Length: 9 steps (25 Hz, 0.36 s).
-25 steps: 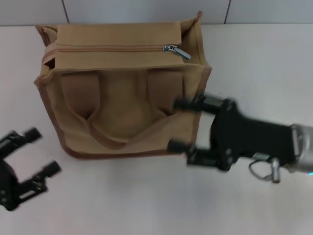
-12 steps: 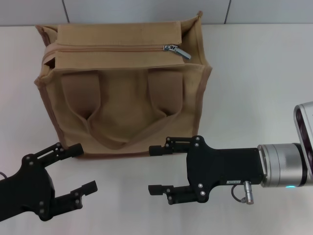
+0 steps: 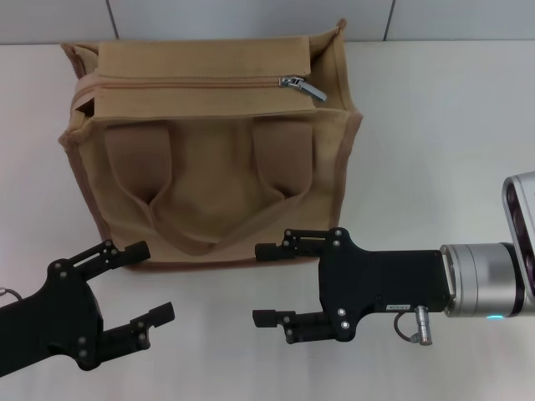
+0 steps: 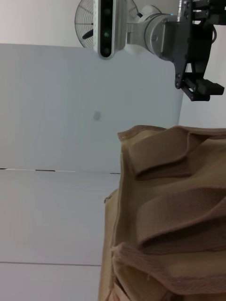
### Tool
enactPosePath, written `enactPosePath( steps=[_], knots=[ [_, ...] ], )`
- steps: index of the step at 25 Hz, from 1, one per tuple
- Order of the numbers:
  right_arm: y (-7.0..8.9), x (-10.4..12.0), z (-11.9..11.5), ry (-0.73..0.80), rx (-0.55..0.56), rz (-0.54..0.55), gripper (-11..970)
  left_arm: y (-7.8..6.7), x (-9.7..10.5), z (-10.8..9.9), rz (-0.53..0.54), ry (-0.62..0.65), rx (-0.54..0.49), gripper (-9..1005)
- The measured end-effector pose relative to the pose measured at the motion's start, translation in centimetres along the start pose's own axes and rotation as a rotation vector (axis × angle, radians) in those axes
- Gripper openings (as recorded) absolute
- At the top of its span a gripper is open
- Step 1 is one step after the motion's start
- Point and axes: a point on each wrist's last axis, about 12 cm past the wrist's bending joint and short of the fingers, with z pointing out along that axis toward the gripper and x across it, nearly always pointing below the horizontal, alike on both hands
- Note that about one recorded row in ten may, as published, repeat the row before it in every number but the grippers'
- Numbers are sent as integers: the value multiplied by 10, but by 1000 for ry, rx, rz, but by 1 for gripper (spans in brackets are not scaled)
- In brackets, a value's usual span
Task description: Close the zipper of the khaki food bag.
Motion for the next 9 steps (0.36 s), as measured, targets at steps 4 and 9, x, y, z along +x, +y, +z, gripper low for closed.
enactPosePath(
  steps=[4,9],
  knots=[
    [1,1,-1,-2,5,9,723,0,0,0,3,-3,-5,783],
    [2,2,-1,-2,9,13,723,-1,1,2,4,-7,0,783]
  ],
)
